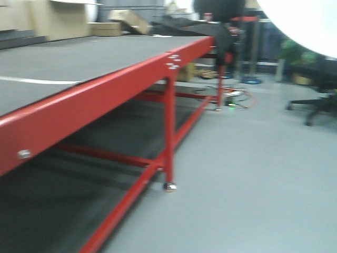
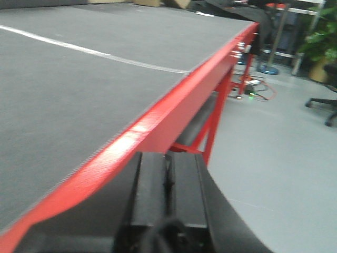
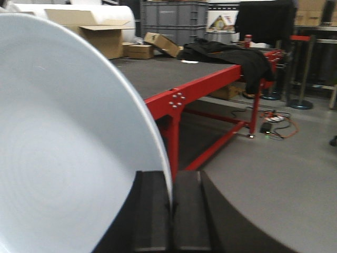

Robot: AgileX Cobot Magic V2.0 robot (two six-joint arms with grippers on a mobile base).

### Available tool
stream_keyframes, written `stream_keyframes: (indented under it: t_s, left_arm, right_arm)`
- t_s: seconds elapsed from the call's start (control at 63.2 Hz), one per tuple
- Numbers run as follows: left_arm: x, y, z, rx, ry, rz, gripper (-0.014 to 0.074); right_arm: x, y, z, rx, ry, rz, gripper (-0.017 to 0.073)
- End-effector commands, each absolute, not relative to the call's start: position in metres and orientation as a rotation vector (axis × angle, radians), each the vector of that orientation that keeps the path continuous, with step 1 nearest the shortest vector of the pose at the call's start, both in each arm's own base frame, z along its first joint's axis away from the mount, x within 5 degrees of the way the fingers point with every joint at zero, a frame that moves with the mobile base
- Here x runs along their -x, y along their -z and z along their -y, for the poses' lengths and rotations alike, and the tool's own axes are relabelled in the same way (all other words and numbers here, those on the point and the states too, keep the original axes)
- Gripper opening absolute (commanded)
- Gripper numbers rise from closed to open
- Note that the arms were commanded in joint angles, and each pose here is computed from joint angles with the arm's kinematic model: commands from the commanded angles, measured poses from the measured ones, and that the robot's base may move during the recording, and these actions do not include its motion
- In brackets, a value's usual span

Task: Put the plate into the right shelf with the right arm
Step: 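Drive the base away from the table holding the plate in the right gripper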

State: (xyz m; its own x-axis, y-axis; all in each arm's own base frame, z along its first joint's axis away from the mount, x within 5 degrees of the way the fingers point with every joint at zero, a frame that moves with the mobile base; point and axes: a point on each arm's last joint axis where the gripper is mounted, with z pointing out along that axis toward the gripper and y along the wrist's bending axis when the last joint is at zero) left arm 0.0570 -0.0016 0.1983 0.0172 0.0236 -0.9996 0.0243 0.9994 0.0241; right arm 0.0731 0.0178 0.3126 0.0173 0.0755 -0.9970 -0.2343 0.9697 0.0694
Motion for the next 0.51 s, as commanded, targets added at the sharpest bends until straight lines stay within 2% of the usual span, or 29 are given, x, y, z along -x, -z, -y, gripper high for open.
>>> stream_keyframes:
  t_s: [0.0,0.491]
  left_arm:
    - [-0.0562,-0.2035,0.0006,-0.016,0.005,-1.465,-0.0128]
    - [-0.0562,-0.2035,0.0006,-0.016,0.005,-1.465,-0.0128]
  right_arm:
    - [-0.0713,-0.3311,-0.0156,0.101,-0.236,-1.417,0.0053]
    - [-0.0713,-0.3311,-0.0156,0.101,-0.236,-1.417,0.0053]
